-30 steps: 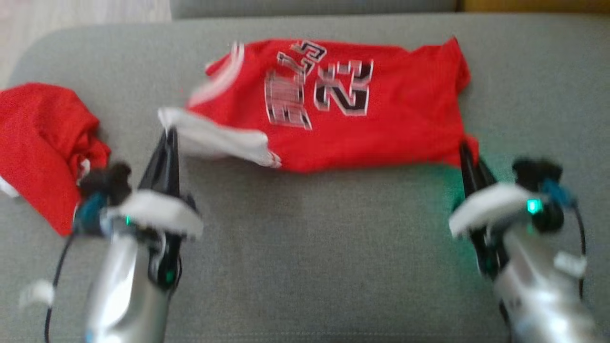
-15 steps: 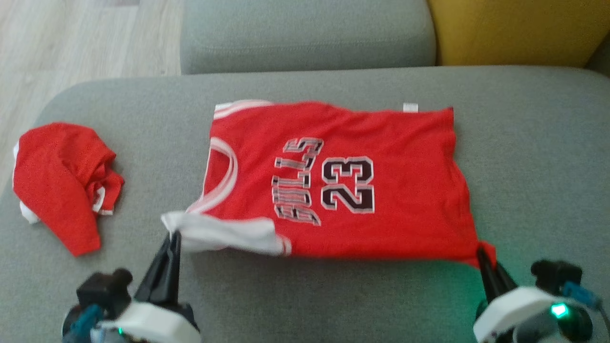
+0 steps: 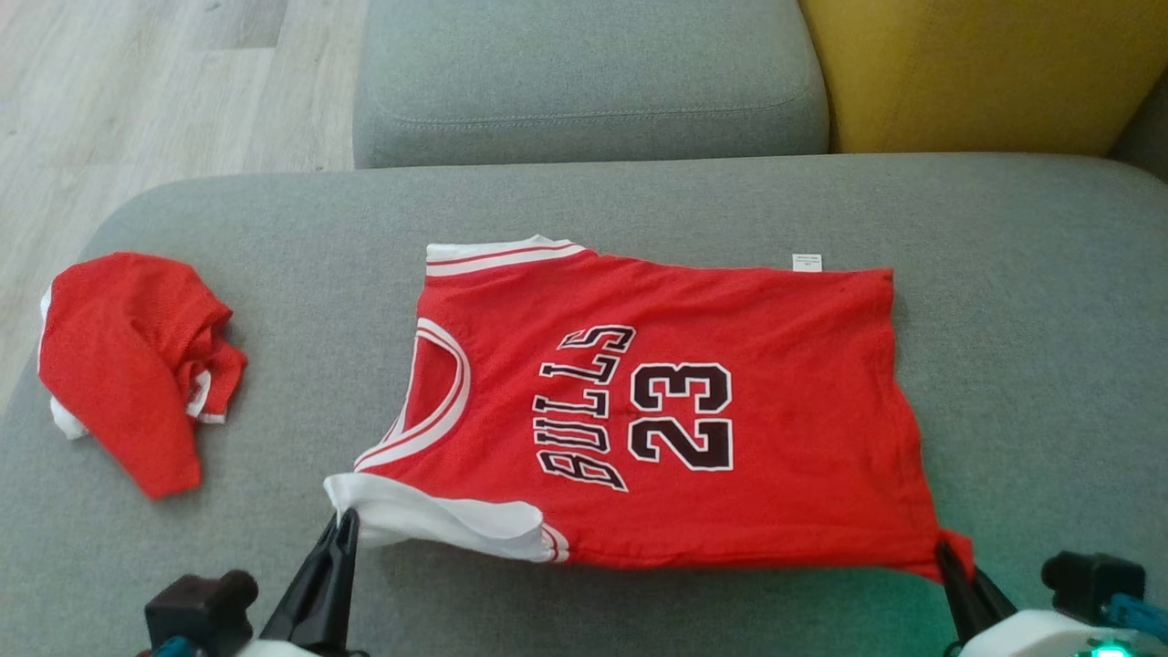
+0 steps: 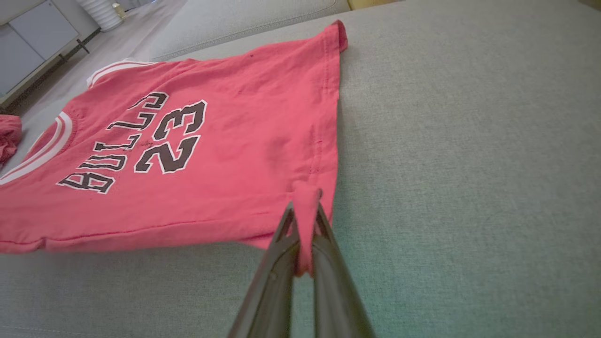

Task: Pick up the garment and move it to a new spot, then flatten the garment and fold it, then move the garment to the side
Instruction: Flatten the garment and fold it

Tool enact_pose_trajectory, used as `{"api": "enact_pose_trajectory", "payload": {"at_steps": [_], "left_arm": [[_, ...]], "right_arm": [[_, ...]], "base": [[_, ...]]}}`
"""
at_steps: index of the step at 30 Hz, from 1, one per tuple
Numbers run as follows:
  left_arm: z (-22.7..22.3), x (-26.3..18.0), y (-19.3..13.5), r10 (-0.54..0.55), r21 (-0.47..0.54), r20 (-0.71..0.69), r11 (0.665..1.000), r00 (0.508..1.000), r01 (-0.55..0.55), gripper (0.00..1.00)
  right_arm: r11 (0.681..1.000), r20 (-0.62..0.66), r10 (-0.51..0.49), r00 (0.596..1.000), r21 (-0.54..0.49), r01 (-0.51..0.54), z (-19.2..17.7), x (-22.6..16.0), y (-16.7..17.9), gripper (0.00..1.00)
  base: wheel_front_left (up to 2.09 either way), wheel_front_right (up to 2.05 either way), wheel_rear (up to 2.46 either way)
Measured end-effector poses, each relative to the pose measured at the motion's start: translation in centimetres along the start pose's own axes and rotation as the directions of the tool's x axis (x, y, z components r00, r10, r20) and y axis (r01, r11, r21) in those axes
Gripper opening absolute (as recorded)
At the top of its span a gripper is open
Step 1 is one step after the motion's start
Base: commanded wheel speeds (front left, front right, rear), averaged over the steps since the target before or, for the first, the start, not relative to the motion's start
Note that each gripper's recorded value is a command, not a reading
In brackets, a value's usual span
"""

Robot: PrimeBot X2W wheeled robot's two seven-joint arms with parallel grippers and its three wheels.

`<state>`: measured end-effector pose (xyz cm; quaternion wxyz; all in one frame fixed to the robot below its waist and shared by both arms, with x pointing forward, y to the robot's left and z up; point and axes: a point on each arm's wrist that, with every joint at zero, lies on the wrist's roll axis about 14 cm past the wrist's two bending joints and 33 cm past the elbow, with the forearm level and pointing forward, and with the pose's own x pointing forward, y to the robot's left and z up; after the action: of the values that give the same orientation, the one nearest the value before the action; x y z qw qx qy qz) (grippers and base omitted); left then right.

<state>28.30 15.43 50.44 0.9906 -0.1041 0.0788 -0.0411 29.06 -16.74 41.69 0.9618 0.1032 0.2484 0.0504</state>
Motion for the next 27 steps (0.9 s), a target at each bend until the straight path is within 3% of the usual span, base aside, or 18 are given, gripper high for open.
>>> {"api": "enact_pose_trajectory", "payload": {"at_steps": [9,18,27], "left_arm": [[-0.6,2.0,0.4,-0.025,-0.006,-0.027,1.000,0.999,0.025,0.00],[-0.9,8.7,1.1,-0.073,-0.028,-0.072,0.997,0.995,0.072,0.00],[-4.4,12.7,0.8,-0.117,-0.006,-0.192,0.993,0.974,0.118,0.00]], "right_arm": [[1.000,-0.075,-0.020,0.997,0.021,0.022,-1.0,0.8,-0.6,0.00],[1.000,-0.067,0.006,0.998,0.000,-0.006,2.1,5.5,0.0,0.00],[0.998,-0.104,0.029,0.994,-0.048,-0.034,2.4,9.1,0.4,0.00]], "base": [[0.00,0.00,0.00],[0.00,0.00,0.00],[0.00,0.00,0.00]]}}
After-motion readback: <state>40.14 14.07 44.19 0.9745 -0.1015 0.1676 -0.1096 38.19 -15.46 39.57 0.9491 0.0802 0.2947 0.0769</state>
